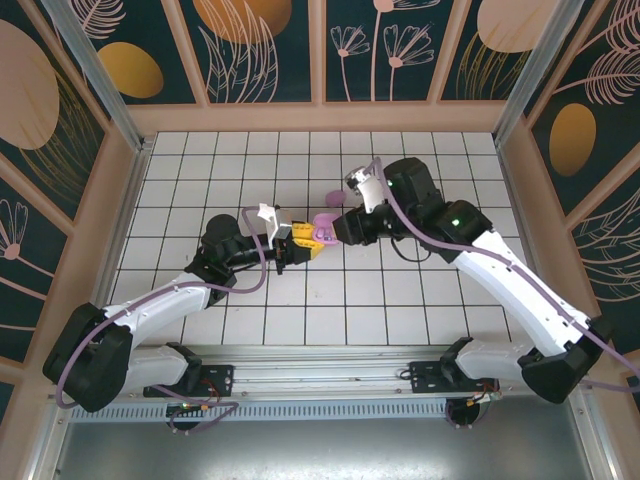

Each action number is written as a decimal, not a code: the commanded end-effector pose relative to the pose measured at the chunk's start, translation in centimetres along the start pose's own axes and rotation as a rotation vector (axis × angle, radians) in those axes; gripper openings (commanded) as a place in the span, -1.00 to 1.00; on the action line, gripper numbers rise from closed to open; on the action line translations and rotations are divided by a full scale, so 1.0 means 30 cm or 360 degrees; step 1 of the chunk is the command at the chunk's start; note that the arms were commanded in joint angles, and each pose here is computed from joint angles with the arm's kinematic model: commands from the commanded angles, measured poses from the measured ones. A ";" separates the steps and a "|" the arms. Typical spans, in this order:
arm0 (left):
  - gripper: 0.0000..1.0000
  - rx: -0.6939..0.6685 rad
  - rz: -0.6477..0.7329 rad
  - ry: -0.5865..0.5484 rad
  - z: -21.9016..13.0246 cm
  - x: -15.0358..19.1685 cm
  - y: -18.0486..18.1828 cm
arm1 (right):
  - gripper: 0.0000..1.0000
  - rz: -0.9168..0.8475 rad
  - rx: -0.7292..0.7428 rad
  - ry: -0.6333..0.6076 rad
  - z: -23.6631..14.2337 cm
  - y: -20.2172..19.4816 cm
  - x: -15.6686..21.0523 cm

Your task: Insert the wireless bluetooth earbuds into the charging case

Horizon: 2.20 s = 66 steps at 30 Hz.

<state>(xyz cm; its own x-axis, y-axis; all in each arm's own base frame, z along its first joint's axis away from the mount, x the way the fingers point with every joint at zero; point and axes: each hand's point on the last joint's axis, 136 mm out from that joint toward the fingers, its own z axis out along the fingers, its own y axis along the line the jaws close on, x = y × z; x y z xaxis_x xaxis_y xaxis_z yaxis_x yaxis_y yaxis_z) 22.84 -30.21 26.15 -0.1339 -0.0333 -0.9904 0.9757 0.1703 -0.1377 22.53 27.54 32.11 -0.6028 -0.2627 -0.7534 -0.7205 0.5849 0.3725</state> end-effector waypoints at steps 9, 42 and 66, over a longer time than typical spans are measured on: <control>-0.89 0.0062 0.0057 -0.0101 -0.001 -0.076 -0.035 | -0.49 0.0106 -0.0090 -0.0211 -0.021 -0.023 -0.158; -0.87 -0.0148 0.0080 -0.0181 -0.050 -0.107 -0.007 | 0.13 0.0729 -0.0378 -0.0337 0.010 -0.027 0.033; -0.87 -0.0094 0.0081 -0.0251 -0.051 -0.132 -0.025 | 0.34 0.0971 -0.0765 -0.0341 0.069 0.017 0.041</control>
<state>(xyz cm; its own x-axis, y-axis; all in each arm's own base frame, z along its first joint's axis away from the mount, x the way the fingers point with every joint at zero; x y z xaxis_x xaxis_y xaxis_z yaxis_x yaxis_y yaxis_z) 22.82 -28.77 29.02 -0.0816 -0.1425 -0.9864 0.9601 0.2543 -0.1162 22.44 28.96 29.24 -0.8990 0.1861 -0.3964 -0.3537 0.2251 0.9079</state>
